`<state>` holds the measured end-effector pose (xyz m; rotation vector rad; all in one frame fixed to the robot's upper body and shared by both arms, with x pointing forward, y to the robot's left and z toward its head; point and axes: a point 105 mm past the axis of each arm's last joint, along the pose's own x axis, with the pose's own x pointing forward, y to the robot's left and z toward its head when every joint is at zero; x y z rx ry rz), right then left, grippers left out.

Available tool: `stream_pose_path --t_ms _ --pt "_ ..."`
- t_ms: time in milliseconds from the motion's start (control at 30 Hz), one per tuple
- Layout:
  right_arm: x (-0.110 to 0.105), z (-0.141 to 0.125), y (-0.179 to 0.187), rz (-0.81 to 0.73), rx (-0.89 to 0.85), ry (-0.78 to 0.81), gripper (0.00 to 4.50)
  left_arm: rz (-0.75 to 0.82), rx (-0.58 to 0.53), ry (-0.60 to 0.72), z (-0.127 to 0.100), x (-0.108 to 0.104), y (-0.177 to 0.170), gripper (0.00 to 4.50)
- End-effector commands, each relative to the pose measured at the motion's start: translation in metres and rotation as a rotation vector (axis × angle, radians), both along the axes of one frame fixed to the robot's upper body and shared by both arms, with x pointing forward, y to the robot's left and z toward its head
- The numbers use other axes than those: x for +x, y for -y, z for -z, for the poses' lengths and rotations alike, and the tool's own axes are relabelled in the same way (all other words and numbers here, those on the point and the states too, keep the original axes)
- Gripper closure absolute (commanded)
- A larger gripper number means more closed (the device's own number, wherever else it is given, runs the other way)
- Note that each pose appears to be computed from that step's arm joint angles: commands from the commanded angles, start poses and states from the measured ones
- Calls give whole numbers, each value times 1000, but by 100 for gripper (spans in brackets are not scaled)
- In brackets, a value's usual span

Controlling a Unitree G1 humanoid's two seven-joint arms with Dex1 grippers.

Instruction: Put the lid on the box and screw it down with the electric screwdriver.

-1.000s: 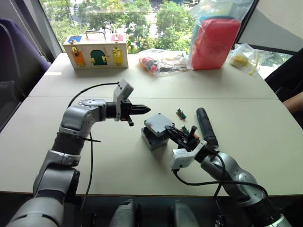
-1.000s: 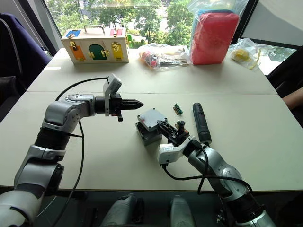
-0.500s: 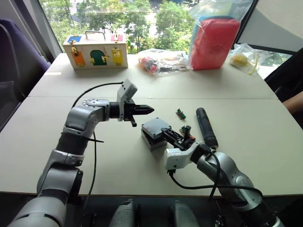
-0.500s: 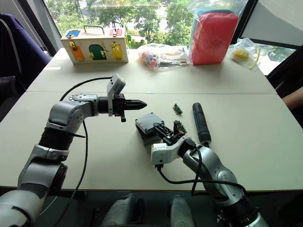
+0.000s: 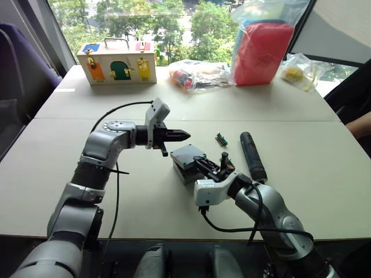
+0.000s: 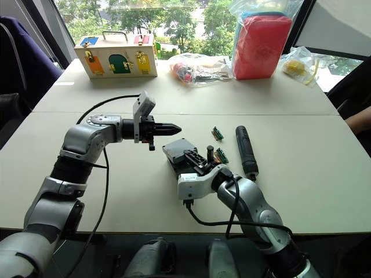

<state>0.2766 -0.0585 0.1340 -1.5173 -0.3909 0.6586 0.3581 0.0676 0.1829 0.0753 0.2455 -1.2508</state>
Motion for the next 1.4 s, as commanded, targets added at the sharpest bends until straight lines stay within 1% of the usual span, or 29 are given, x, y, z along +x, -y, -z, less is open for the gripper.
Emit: stream_pose_path --t_ms 33,300,567,700,767,833,867,900,933,967,1033,1200,1400 --pt "-5 -4 1 3 3 6 436 30 5 52 -8 -2 5 445" --pt "-6 6 8 47 -11 -53 436 69 32 61 -3 -6 12 445" --pt "-5 10 4 43 -28 -78 436 87 50 65 -1 -7 15 445" --pt "-5 11 4 42 -30 -85 436 113 112 74 11 -9 15 445" --pt "-6 12 5 42 -25 -93 436 140 163 76 21 -12 15 445" --pt "-6 13 6 46 -21 -104 335 158 230 72 35 -13 14 450" --pt "-6 14 6 46 -21 -108 309 163 266 73 42 -13 12 450" --pt "-7 14 6 45 -22 -111 270 170 292 71 49 -13 11 450" --pt "-7 14 6 43 -23 -114 237 177 311 63 54 -14 10 450" --pt "-7 15 5 41 -25 -115 191 184 321 59 58 -14 10 450" --pt "-7 14 5 35 -28 -115 126 188 339 52 64 -14 8 450" --pt "-10 9 4 4 -28 -93 126 174 402 61 80 -9 3 450" --pt "-17 3 3 -44 -10 -86 126 189 425 42 90 -13 -2 450"
